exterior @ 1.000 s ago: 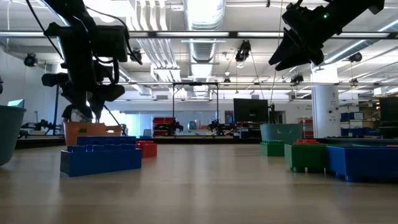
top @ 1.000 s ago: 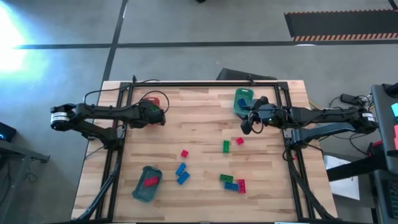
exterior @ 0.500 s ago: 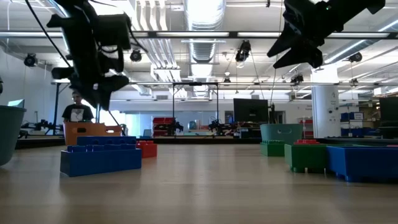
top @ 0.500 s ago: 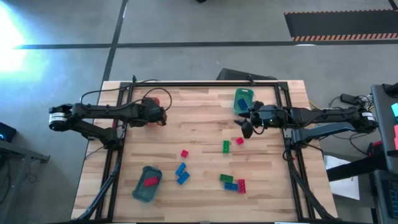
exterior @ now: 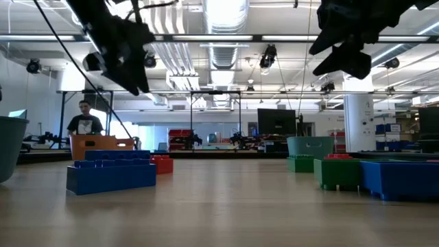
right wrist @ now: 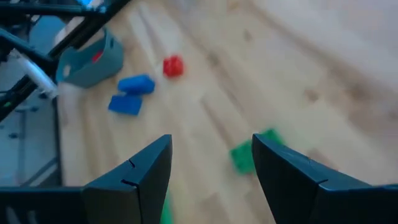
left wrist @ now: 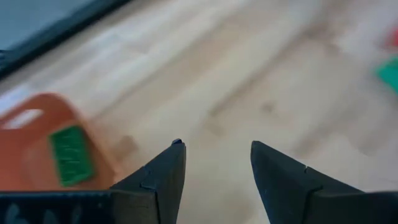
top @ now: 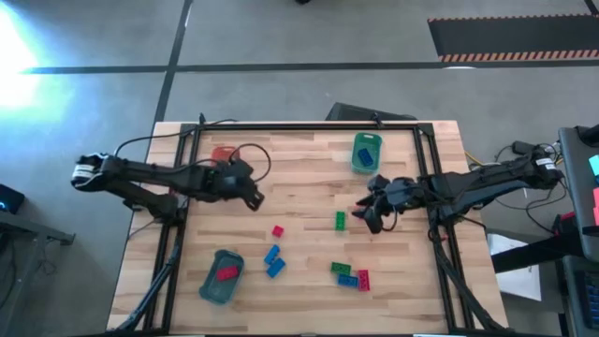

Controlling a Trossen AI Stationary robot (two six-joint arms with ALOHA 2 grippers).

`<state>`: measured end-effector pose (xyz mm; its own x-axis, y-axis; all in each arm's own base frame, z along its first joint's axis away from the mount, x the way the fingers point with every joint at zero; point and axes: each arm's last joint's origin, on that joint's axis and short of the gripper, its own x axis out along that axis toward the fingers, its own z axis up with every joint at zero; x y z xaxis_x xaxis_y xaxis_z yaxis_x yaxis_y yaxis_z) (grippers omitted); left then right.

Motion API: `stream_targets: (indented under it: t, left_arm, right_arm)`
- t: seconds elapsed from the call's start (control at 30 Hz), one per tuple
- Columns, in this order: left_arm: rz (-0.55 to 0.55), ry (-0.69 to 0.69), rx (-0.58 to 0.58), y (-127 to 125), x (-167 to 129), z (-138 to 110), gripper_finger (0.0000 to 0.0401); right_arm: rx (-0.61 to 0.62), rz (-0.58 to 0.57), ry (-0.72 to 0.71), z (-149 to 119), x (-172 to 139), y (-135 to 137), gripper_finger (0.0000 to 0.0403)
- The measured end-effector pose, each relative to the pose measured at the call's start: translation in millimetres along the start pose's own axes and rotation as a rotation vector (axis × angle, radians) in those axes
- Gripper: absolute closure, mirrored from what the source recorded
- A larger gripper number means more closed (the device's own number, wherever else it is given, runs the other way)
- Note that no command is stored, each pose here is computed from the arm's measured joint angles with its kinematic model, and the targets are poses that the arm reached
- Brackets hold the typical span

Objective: Sort & place blocks by color
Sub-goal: Put the red game piece into the blue bin

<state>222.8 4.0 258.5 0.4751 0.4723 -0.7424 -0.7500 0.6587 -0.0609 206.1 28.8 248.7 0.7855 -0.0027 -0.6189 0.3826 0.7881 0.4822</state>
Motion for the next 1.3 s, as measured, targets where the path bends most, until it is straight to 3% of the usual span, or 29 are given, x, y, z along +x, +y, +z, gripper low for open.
stream_targets:
  t: [0.13, 0.37, 0.83, 1.3]
  left_arm:
    - [-0.099, 0.001, 0.034, -15, -12, -3, 0.0237]
    - [-0.227, -0.065, 0.108, -37, -20, -9, 0.0237]
    - [-0.345, -0.189, 0.078, -50, -29, 7, 0.0237]
    - [-0.316, -0.216, 0.126, -50, -27, 6, 0.0237]
  right_arm:
    - [0.092, -0.014, 0.092, -4, -3, 0, 0.0193]
    - [0.232, -0.198, 0.224, -17, -1, -13, 0.0193]
    - [0.22, -0.477, 0.305, -44, 31, -18, 0.0193]
    - [0.125, -0.702, 0.251, -52, 84, -21, 0.0193]
